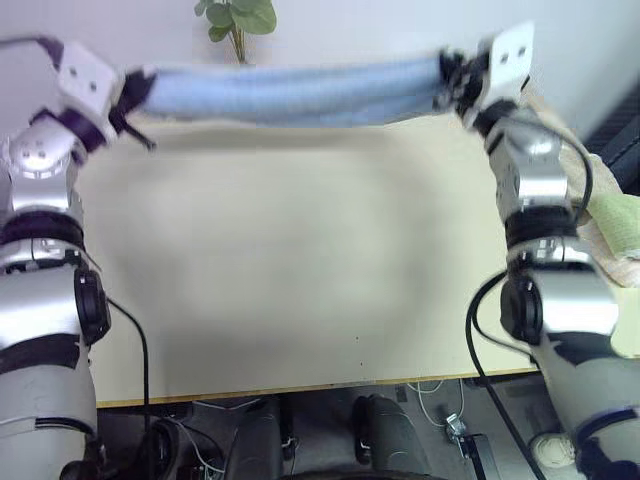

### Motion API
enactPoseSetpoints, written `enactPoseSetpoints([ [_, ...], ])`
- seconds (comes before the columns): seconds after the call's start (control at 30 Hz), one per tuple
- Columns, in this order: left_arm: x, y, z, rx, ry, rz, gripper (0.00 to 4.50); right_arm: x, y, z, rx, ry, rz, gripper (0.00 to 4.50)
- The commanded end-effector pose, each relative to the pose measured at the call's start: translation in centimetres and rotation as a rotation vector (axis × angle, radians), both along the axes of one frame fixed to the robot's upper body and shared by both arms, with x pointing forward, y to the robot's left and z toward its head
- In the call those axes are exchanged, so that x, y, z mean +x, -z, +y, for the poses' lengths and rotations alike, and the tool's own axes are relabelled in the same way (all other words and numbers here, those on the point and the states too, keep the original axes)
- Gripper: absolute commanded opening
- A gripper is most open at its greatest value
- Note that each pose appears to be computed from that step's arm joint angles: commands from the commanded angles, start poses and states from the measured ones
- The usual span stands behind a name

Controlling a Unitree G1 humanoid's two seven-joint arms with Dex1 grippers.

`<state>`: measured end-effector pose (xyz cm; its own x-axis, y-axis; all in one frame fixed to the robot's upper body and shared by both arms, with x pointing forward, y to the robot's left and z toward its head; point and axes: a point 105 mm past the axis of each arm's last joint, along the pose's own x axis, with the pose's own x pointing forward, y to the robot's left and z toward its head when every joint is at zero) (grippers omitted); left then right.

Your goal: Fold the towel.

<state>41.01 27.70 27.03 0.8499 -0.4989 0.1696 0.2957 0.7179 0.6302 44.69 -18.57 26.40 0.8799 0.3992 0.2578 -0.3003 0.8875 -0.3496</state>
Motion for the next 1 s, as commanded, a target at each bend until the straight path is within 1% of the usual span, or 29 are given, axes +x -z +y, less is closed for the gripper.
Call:
enactPoseSetpoints([
  [0.03,-1.9,0.9,-0.3,0.041,0.132,-0.012,0.0,-2.5,1.1,0.9,-0.058,-0.107,0.004,0.06],
  [0.17,-3.8,4.2,-0.5,0.069,0.226,0.026,0.0,-5.0,4.3,0.3,-0.119,-0.167,0.101,0.06],
  [0.23,-5.0,6.3,-0.4,0.077,0.288,0.099,0.0,-6.6,5.7,0.1,-0.182,-0.207,0.152,0.06],
  [0.33,-6.3,8.2,-0.3,0.105,0.325,0.154,0.0,-8.2,7.2,-0.2,-0.308,-0.24,0.19,0.06],
  [0.5,-6.7,8.9,-0.3,0.121,0.326,0.165,0.0,-9.2,9.9,-0.9,-0.404,-0.253,0.278,0.06],
  [0.57,-6.6,9.3,-0.8,0.113,0.325,0.152,0.0,-9.7,12.1,-1.0,-0.48,-0.267,0.325,0.06],
  [0.6,-6.6,9.4,-1.1,0.103,0.328,0.151,0.0,-10.0,12.8,-1.0,-0.494,-0.278,0.344,0.06],
  [0.63,-6.7,9.5,-1.3,0.102,0.331,0.15,0.0,-10.2,13.0,-0.9,-0.469,-0.297,0.362,0.32],
  [0.7,-6.8,9.6,-1.4,0.11,0.332,0.149,0.0,-10.2,12.4,-0.6,-0.404,-0.323,0.359,0.97],
  [0.8,-7.0,9.4,-1.2,0.119,0.329,0.151,0.0,-10.4,12.3,-1.2,-0.454,-0.311,0.369,2.48],
  [0.87,-7.0,9.2,-1.1,0.119,0.33,0.158,0.0,-10.7,12.4,-1.5,-0.43,-0.338,0.423,3.54],
  [0.9,-7.1,9.2,-1.1,0.113,0.337,0.163,0.0,-10.8,12.4,-1.6,-0.457,-0.342,0.42,4.06],
  [0.93,-7.1,9.1,-1.2,0.116,0.341,0.161,0.0,-10.7,12.1,-1.6,-0.46,-0.338,0.413,4.47],
  [0.97,-7.1,8.9,-1.4,0.119,0.345,0.152,0.0,-10.6,11.8,-1.6,-0.456,-0.341,0.407,4.47],
  [1.0,-7.2,8.9,-1.6,0.121,0.352,0.149,0.0,-10.5,11.6,-1.6,-0.483,-0.335,0.4,4.47],
])
